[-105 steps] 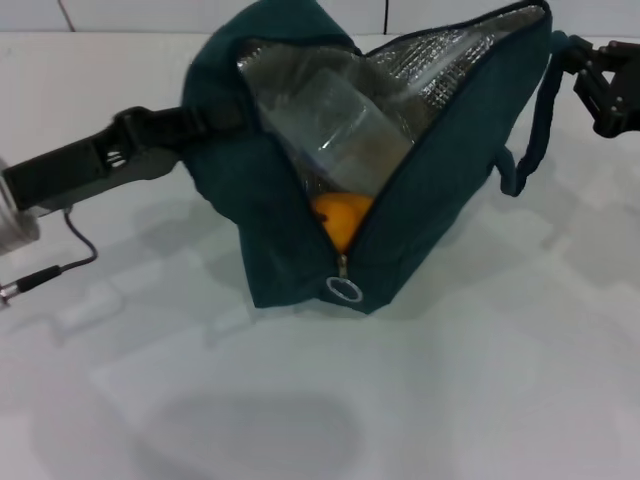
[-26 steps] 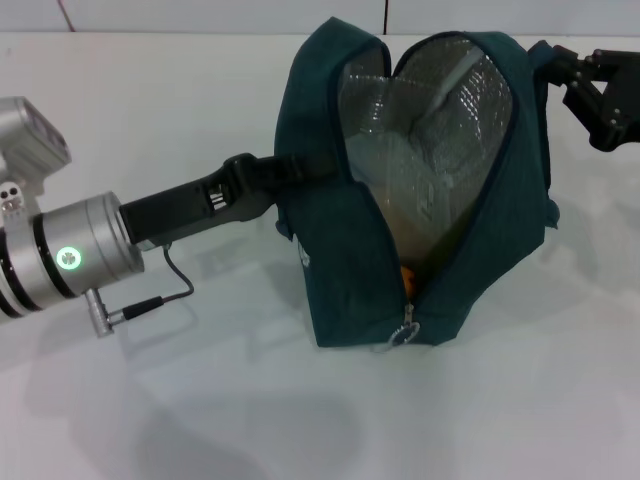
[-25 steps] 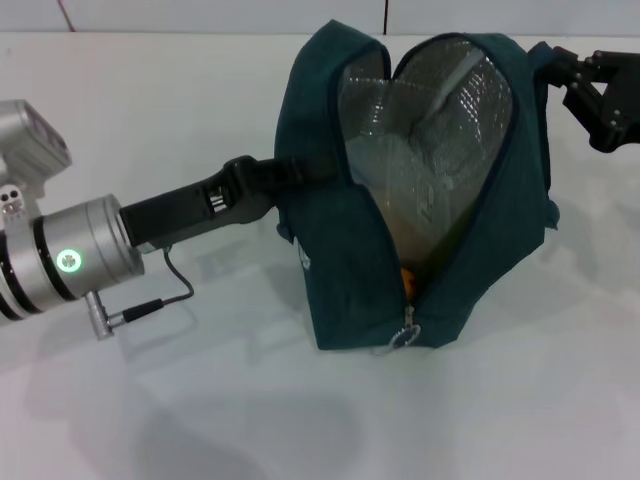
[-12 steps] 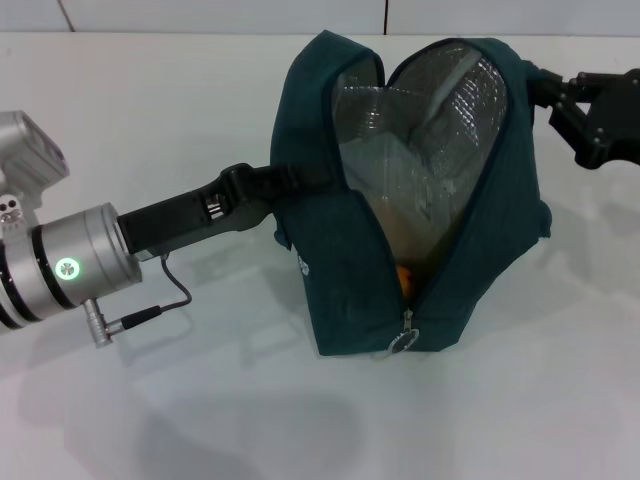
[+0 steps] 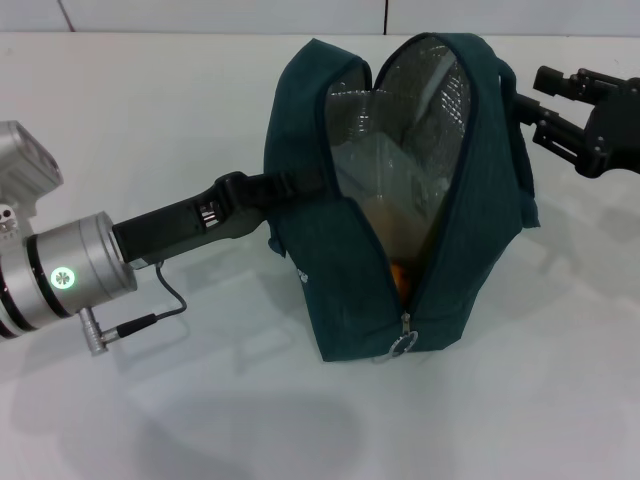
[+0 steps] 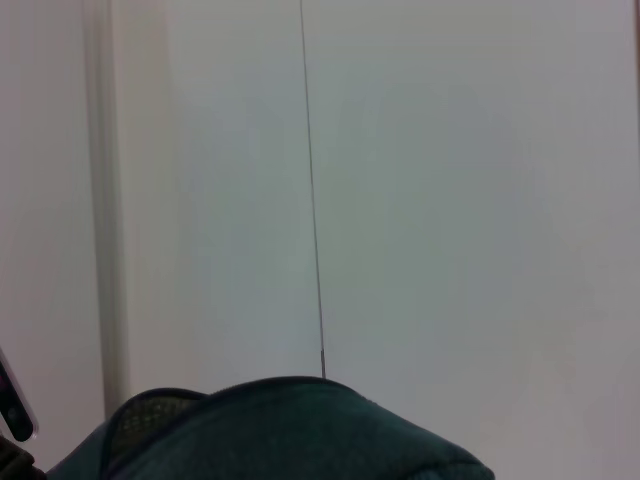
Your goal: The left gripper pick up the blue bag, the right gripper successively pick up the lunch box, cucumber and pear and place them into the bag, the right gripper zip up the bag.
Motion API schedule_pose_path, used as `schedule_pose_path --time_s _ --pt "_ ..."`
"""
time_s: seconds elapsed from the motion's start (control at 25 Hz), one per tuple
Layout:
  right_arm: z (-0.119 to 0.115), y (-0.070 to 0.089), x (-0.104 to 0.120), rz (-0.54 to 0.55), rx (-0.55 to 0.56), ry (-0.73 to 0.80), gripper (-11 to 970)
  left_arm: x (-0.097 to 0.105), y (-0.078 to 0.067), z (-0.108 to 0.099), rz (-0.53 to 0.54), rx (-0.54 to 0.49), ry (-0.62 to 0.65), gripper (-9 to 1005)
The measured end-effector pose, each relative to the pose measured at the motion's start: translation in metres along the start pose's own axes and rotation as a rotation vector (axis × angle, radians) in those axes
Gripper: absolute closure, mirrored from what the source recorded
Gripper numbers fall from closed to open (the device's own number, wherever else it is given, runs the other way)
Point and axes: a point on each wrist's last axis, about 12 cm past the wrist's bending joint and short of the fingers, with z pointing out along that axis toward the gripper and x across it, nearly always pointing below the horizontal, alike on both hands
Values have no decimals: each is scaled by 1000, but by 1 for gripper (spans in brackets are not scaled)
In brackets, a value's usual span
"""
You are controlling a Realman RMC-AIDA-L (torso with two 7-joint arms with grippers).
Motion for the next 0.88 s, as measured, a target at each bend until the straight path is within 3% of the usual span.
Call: schedule_pose_path --time_s 0.24,0.48,0.72,0.88 --pt "-5 2 1 3 0 -4 473 2 1 -3 0 -6 -7 959" --pt "-31 11 -4 -38 -50 -80 345 3 2 -6 -2 -10 -16 959" --pt "-63 39 1 -129 -159 -170 223 3 2 -7 -1 -11 -19 959" --pt "-71 58 14 -102 -248 -152 185 3 2 -7 0 -11 -20 960"
